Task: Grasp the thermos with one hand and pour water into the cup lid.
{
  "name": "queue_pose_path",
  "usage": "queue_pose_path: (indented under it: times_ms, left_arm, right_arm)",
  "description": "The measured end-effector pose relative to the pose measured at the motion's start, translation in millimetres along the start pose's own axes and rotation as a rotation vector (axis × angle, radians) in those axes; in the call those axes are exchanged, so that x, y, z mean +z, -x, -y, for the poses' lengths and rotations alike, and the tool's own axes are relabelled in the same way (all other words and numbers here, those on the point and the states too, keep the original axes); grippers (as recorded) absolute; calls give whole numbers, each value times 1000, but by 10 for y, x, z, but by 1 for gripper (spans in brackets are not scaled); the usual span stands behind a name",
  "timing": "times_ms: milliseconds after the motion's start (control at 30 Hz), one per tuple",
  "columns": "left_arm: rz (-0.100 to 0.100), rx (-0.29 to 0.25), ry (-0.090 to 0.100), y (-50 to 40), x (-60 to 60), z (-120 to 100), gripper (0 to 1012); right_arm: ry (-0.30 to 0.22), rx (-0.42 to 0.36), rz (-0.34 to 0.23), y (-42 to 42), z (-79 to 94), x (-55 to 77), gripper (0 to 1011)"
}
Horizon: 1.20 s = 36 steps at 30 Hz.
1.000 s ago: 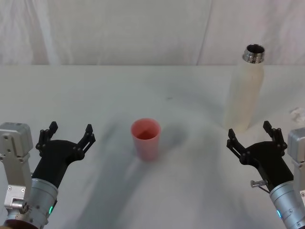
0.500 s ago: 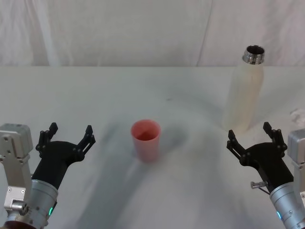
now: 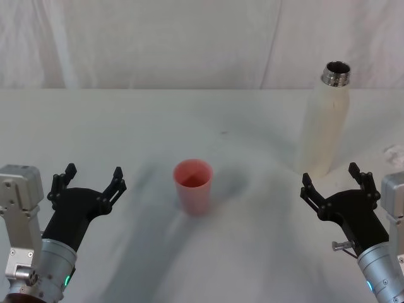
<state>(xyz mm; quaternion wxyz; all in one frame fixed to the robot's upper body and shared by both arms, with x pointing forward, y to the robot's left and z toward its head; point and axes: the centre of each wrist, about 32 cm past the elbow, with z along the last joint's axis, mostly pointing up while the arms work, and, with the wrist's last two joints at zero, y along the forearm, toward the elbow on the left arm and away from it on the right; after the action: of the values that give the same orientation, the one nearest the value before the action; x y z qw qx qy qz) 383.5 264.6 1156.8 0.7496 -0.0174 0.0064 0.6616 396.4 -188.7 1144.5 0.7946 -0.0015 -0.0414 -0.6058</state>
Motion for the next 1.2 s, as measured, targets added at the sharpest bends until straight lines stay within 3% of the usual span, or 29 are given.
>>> queue_pose_path:
  times_ms: [1200]
  left_arm:
    - [0, 0, 0, 0, 0, 0, 1001]
  right_arm:
    - [0, 0, 0, 0, 0, 0, 1001]
